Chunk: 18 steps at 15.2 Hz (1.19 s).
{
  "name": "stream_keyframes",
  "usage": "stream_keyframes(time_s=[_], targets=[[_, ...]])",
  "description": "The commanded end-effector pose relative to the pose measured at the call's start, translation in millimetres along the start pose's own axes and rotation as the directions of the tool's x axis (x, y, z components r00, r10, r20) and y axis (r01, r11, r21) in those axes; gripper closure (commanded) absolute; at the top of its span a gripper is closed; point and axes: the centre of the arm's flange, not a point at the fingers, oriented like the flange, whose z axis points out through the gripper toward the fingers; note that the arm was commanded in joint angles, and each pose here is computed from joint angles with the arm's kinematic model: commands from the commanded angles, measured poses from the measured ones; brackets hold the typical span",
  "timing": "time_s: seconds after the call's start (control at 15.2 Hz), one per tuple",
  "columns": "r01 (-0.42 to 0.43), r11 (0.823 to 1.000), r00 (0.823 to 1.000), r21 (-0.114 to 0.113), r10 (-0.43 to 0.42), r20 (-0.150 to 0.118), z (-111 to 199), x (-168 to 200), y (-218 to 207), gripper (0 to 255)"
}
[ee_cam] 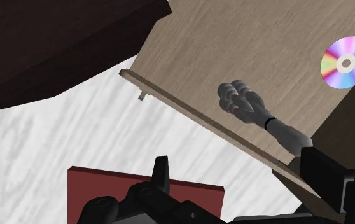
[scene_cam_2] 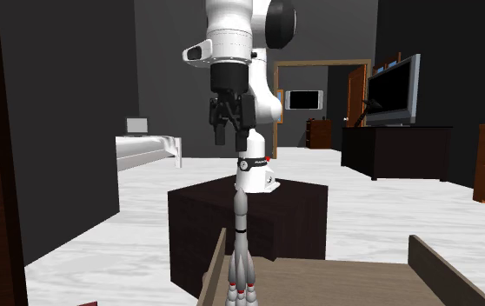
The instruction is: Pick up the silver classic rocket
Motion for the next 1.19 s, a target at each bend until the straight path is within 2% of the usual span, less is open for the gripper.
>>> stream_keyframes(time_s=[0.0,0.33,0.86,0.99,1.06,1.12], targets=[[-0.018,1.0,1.0,0.0,0.018,-0.001,14.8,4.9,-26.4,0],[-0.059,0.998,0.998,-0.003,0.059,-0.003,47.9,20.4,-81.8,0],[-0.06,0.998,0.998,-0.003,0.06,-0.003,88.5,22.1,-86.0,0],[-0.06,0.998,0.998,-0.003,0.06,-0.003,88.5,22.1,-86.0,0],[-0.06,0.998,0.998,-0.003,0.06,-0.003,88.7,21.9,-86.6,255],[-0.06,0.998,0.998,-0.003,0.06,-0.003,88.4,22.0,-86.5,255]])
